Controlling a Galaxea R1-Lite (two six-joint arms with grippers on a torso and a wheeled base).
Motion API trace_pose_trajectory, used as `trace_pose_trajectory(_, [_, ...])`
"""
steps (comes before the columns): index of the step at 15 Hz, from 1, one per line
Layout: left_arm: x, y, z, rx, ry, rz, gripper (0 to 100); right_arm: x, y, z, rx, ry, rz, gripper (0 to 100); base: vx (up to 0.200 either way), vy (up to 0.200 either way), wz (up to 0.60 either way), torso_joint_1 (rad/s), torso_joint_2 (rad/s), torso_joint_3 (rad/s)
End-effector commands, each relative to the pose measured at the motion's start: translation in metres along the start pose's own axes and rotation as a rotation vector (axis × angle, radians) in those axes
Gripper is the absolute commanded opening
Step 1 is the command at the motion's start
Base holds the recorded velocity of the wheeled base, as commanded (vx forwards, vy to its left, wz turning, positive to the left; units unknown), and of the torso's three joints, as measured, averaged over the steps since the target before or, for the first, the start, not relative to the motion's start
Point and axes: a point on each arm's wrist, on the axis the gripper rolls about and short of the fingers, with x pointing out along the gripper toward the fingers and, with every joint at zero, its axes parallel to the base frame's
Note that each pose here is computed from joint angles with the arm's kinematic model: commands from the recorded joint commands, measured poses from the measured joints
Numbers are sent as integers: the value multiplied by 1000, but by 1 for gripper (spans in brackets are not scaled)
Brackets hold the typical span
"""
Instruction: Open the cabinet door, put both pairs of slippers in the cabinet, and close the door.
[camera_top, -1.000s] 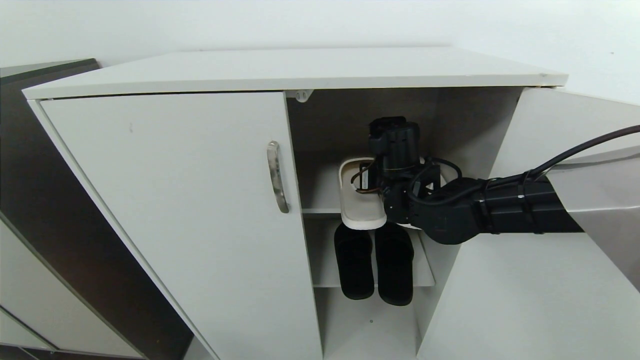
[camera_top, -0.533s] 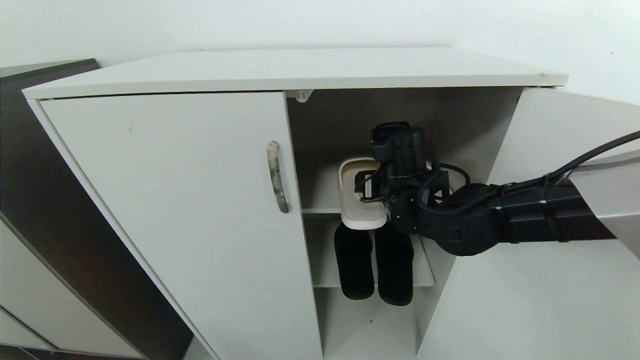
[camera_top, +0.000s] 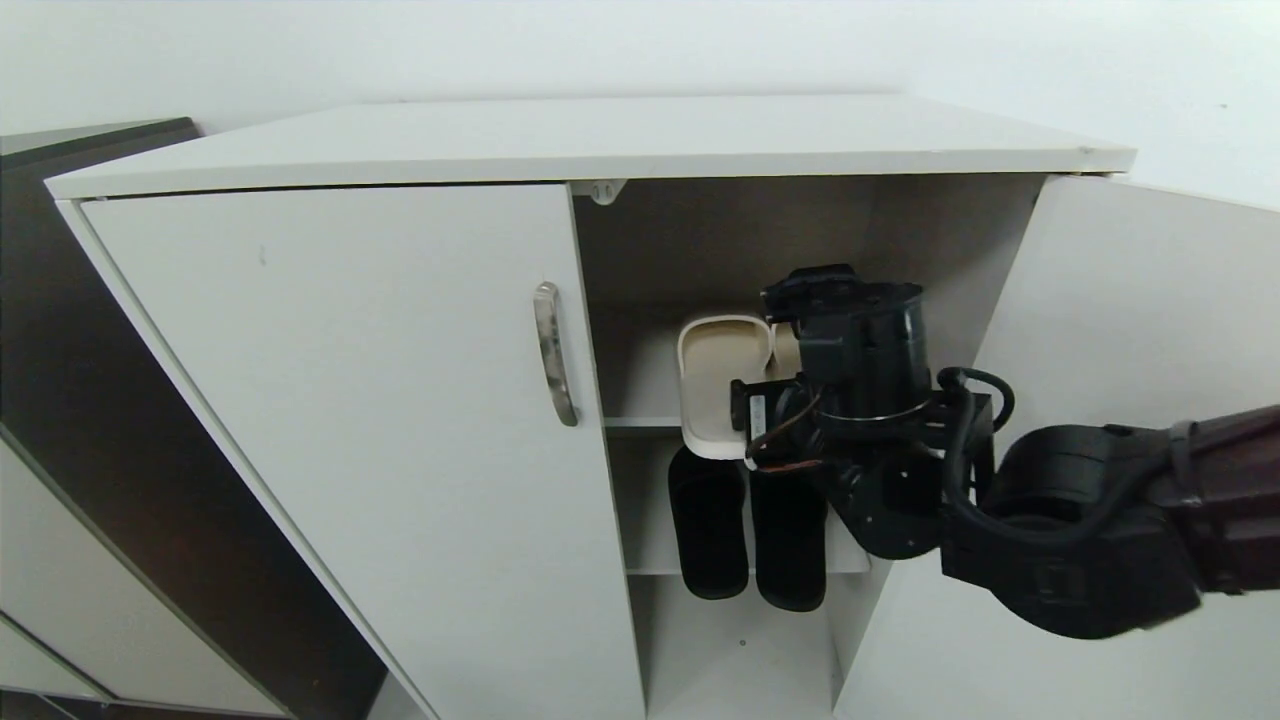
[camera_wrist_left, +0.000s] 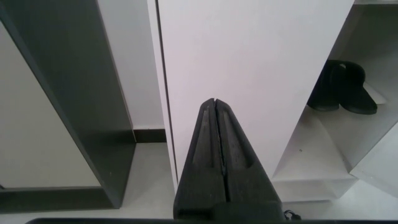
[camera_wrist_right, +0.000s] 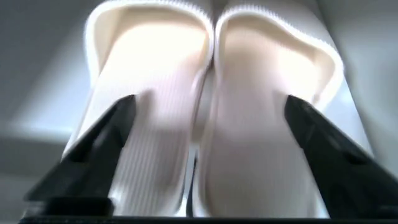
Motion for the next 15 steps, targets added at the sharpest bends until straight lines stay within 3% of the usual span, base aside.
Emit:
trace_pose_trajectory(1, [0,0,0,-1,0,-2,0,-32,-10,9,21,-32,55,0,0,0,0,0,0,0])
trace_pose_trajectory(15, [0,0,0,-4,0,1,0,-17,0,-18,-35,29,52,0,0,0,0,0,0,0])
